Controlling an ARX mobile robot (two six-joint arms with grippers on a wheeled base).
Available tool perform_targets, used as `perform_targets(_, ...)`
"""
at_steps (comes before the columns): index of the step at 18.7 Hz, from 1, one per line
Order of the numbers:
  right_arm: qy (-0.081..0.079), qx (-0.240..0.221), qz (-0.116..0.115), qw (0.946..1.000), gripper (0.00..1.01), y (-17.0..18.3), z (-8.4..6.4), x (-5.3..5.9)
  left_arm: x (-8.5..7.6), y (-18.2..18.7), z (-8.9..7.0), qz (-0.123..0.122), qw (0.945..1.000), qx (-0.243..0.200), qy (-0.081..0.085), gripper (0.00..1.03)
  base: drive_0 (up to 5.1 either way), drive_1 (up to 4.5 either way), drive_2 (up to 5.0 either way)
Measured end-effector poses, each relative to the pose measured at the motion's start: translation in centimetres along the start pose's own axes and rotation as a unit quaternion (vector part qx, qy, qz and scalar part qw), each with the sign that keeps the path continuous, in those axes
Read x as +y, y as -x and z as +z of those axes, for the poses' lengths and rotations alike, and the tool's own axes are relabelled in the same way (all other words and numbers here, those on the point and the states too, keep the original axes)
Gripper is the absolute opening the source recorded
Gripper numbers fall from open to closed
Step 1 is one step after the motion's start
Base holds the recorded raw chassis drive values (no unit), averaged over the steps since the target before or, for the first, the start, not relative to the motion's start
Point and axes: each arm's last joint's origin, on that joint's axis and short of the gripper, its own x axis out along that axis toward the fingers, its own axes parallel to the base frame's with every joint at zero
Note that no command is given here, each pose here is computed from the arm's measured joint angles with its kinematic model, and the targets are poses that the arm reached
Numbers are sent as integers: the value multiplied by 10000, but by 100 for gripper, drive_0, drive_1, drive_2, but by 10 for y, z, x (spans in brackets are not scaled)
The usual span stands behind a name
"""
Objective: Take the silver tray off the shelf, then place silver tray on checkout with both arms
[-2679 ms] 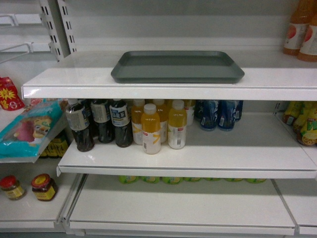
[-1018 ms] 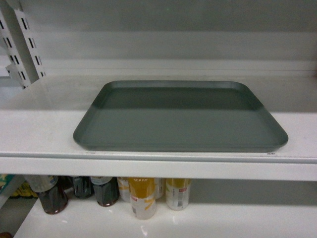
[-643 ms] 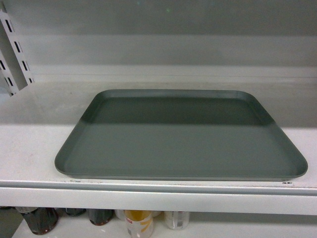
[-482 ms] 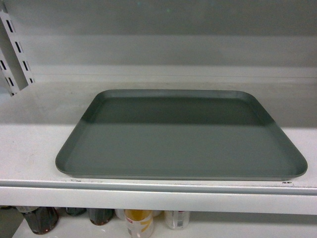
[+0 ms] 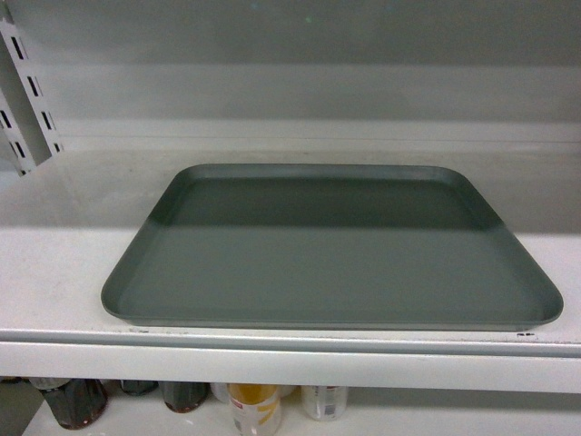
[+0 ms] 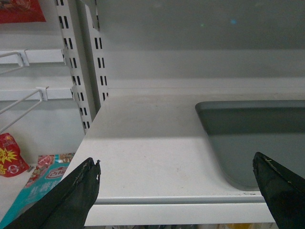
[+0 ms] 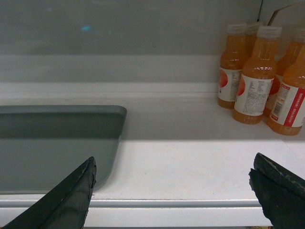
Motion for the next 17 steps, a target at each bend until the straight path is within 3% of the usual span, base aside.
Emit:
perform_targets(5,0,-2,0,10000,98,0,0,0,0,0,0,0,10000,0,0,98,0,0,0)
perform_targets(6,0,-2,0,10000,98,0,0,0,0,0,-1,6,9997,233,4,98,0,0,0)
perform_targets(7,-108,220,-103,9996,98,0,-2,0,0,0,-2,-15,9951,985,28,98,0,0,0)
perform_targets(8,-323,584,-245,9975,98,-3,-5,0,-1,-5,2,-62,9895,1440,96,98,0,0,0)
perform_targets(10,-645,745,-286,9947,98,-11,-7,-2,-4,-15,7,-211,9897,1413,86,98,0,0,0)
perform_targets(11,-729,624,-172,9952,98,-16,-3,-4,-6,-22,11,-300,9913,1277,85,98,0,0,0)
perform_targets(14,-713,510,204,9959,98,-44,11,-2,-13,-51,27,-499,9935,1008,181,98,0,0,0)
perform_targets(17,-674,308,417,9964,98,-87,19,-1,-20,-88,26,-703,9918,1043,233,98,0,0,0)
